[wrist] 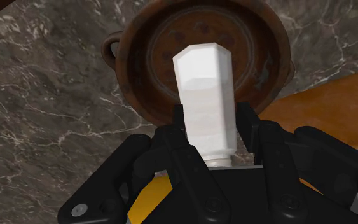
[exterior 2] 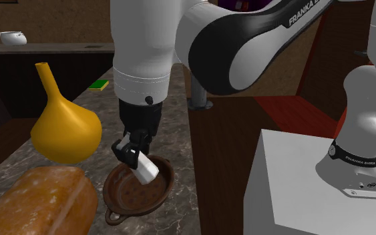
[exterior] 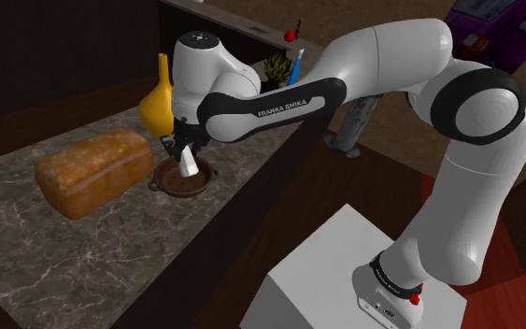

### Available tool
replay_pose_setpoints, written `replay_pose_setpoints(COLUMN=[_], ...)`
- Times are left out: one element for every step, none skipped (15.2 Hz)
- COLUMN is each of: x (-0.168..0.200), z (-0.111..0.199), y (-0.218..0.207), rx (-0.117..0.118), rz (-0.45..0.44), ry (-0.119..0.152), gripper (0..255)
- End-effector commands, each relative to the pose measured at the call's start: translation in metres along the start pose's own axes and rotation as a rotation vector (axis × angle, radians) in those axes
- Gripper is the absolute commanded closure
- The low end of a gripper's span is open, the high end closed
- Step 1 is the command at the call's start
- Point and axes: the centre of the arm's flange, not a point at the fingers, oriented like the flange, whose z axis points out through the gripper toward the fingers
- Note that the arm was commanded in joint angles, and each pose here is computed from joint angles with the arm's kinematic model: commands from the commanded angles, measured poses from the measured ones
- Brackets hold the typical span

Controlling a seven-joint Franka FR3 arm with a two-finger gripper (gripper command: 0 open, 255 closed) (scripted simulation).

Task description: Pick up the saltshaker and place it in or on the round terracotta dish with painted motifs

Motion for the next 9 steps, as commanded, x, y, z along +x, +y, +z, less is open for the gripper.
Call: replay_pose_setpoints(x=[-0.003,-0.0031,-0.0031,-0.003,-0.003,-0.003,-0.003,-0.003,-0.0031], z=[0.0105,0.0105,0.0105,0.0105,0.0105,0.0105,0.0105,0.0105,0.0105], y=[0.0012,0.0012,0.0012,0.0012,0.0012,0.0012,0.0012,0.0012,0.0012], rx=[0.0,0.0,0.0,0.0,0.0,0.0,0.0,0.0,0.0], rz=[0.0,0.0,0.0,0.0,0.0,0.0,0.0,0.0,0.0], ry=[0.0,0.0,0.0,0.0,0.0,0.0,0.0,0.0,0.0], gripper=[255,255,255,255,255,255,255,255,0])
